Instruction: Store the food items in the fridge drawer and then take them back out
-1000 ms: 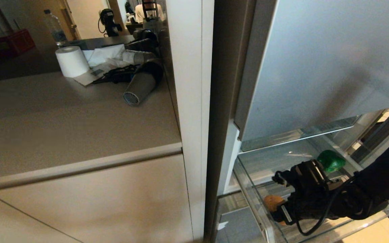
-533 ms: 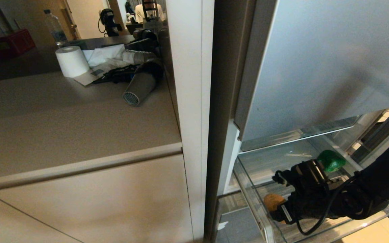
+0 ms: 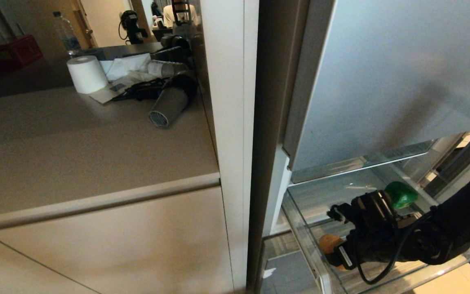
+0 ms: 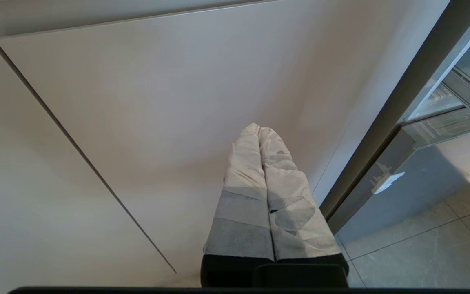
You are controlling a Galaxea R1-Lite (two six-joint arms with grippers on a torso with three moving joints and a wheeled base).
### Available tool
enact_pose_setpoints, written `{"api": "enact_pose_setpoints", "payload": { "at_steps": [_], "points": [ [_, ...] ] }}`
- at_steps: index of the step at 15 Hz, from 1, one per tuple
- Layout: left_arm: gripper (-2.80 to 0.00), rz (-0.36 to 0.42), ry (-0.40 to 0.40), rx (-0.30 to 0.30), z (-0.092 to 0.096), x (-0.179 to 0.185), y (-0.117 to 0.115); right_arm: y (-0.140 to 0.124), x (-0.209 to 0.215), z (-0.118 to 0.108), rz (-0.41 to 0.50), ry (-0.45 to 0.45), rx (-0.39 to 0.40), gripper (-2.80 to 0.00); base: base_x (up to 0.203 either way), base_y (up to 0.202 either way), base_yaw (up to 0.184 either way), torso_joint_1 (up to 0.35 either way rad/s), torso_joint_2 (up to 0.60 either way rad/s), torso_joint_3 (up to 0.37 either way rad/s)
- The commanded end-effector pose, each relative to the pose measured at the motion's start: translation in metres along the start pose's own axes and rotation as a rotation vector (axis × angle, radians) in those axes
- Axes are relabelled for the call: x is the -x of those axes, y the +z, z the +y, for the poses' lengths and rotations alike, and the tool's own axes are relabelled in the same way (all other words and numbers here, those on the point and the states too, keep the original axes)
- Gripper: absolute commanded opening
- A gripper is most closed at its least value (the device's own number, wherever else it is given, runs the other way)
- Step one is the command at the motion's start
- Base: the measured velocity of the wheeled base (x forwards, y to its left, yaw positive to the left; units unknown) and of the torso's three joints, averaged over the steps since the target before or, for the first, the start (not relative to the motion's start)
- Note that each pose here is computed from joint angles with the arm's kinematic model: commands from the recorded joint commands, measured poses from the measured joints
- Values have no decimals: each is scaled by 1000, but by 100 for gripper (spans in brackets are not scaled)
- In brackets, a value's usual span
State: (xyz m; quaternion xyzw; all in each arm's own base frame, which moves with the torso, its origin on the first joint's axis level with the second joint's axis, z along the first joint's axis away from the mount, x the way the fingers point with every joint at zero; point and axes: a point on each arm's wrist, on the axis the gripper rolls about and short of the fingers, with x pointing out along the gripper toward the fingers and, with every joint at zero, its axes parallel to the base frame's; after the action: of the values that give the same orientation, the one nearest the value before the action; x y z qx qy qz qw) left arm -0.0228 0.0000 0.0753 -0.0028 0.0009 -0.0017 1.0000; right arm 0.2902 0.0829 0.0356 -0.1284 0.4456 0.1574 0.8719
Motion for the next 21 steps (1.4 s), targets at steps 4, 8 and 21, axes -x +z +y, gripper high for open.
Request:
{"api": "enact_pose_setpoints", "payload": {
  "at_steps": [4, 8, 21],
  "points": [
    [-280, 1, 0, 1, 0, 0, 0, 1, 2, 4, -7, 9, 24, 0, 0, 0, 0, 0, 0, 0],
    [-280, 1, 0, 1, 0, 0, 0, 2, 0, 6, -7, 11, 31, 0, 0, 0, 0, 0, 0, 0],
    [-280, 1, 0, 1, 0, 0, 0, -3, -3, 6, 17, 13, 27, -280, 0, 0, 0, 0, 0, 0]
  ]
}}
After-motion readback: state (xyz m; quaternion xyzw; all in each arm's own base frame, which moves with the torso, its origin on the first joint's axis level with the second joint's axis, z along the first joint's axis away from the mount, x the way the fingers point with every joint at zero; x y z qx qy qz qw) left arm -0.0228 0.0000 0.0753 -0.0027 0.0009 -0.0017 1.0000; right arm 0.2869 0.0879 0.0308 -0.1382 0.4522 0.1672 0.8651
